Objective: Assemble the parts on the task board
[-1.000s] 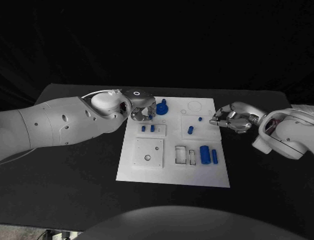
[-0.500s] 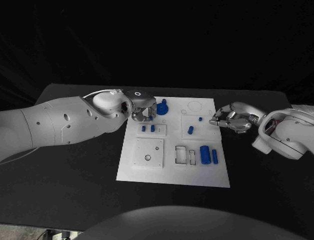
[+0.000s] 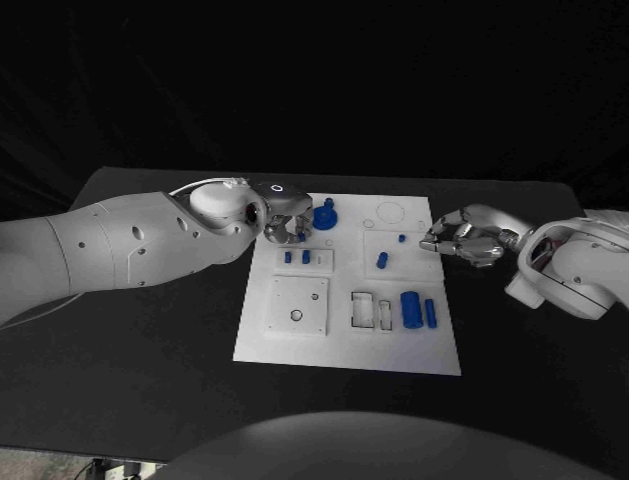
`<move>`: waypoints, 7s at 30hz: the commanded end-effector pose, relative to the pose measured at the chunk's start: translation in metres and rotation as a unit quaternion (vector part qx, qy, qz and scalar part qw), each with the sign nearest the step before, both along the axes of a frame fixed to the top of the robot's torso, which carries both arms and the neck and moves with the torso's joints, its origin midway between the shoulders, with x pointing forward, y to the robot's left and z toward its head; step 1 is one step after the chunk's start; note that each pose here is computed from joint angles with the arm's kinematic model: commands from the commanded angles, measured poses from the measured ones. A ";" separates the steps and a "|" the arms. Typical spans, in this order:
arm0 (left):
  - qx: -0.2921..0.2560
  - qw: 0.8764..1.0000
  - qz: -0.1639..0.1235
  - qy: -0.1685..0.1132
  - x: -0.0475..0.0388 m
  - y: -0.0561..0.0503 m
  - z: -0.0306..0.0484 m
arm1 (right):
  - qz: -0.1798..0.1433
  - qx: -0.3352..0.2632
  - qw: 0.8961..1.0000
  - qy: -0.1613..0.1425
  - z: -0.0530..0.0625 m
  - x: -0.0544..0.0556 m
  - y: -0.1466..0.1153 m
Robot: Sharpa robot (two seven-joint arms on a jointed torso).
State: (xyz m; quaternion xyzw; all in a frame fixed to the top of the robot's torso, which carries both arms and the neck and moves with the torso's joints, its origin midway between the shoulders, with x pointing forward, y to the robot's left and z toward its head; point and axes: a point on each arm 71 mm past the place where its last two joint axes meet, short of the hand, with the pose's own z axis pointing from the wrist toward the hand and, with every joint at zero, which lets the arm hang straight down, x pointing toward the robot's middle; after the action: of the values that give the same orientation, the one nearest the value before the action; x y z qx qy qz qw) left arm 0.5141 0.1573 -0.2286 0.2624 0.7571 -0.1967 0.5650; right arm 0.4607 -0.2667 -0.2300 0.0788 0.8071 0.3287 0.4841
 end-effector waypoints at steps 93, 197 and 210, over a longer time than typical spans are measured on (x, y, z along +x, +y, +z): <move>-0.326 0.931 0.030 -0.164 -0.0441 0.085 0.0617 | 0.185 -0.297 0.910 -0.220 0.012 0.029 0.090; -0.301 0.946 0.063 -0.103 -0.0374 0.081 0.0482 | 0.134 -0.225 0.935 -0.239 0.049 0.043 0.072; -0.297 0.947 0.072 -0.100 -0.0360 0.084 0.0446 | 0.204 -0.181 0.933 -0.233 0.061 0.010 0.125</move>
State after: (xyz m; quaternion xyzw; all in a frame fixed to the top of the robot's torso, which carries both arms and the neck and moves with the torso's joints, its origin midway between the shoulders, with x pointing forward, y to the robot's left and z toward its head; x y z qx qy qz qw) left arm 0.4776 0.2426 -0.1827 0.0485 0.6144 -0.3447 0.7080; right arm 0.4740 -0.1457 -0.1674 -0.2506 0.7049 0.2773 0.6029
